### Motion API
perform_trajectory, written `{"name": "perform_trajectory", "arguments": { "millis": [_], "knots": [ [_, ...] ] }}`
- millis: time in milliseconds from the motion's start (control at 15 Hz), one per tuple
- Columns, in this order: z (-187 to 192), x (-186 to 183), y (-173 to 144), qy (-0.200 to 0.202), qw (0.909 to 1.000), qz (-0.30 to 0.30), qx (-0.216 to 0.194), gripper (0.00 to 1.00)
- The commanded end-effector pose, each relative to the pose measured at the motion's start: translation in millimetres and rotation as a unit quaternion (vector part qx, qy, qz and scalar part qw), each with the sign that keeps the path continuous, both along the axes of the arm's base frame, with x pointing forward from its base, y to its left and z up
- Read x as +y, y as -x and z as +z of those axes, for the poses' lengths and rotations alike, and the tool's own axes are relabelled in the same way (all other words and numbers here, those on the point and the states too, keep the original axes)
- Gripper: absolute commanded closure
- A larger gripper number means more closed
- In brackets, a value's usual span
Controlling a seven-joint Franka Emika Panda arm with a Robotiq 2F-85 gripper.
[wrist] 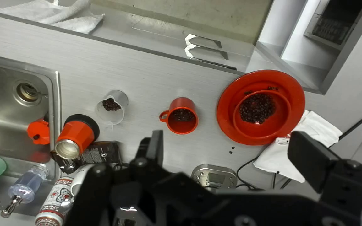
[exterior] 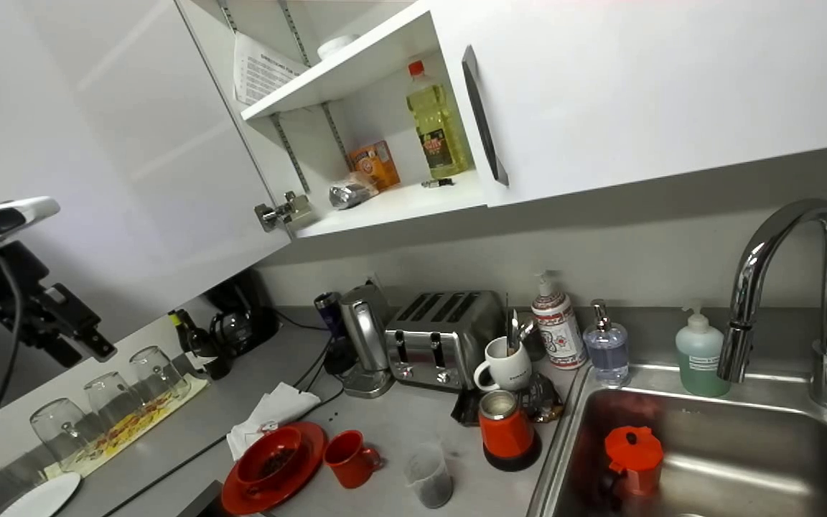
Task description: Close the overhead cabinet door
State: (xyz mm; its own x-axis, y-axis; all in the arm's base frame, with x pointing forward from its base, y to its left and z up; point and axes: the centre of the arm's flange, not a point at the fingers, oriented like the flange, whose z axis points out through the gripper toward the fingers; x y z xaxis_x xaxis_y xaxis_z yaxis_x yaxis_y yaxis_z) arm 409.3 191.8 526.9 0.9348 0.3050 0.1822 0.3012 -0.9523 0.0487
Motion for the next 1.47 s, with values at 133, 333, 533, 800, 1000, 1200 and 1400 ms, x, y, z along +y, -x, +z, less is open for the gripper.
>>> {"name": "perform_trajectory", "arguments": {
  "millis": [133,333,533,800,1000,1200,1400],
  "knots": [
    [-3.1,1.3,15.2,0.001,1.0000,0.003,-0.005,0.00],
    [-8.1,-0.9,33.5,0.002,0.9999,0.010,-0.009,0.00],
    [-12.9,-6.3,52.2,0.005,0.9998,0.014,-0.012,0.00],
    [-14.9,-17.3,85.5,0.005,0.9993,0.023,-0.030,0.00],
    [-18.6,-18.4,116.0,0.009,0.9977,0.042,-0.051,0.00],
    [-19.4,-15.0,141.2,0.013,0.9950,0.065,-0.074,0.00],
    [-14.9,-10.0,165.0,0.015,0.9903,0.093,-0.102,0.00]
  ]
}}
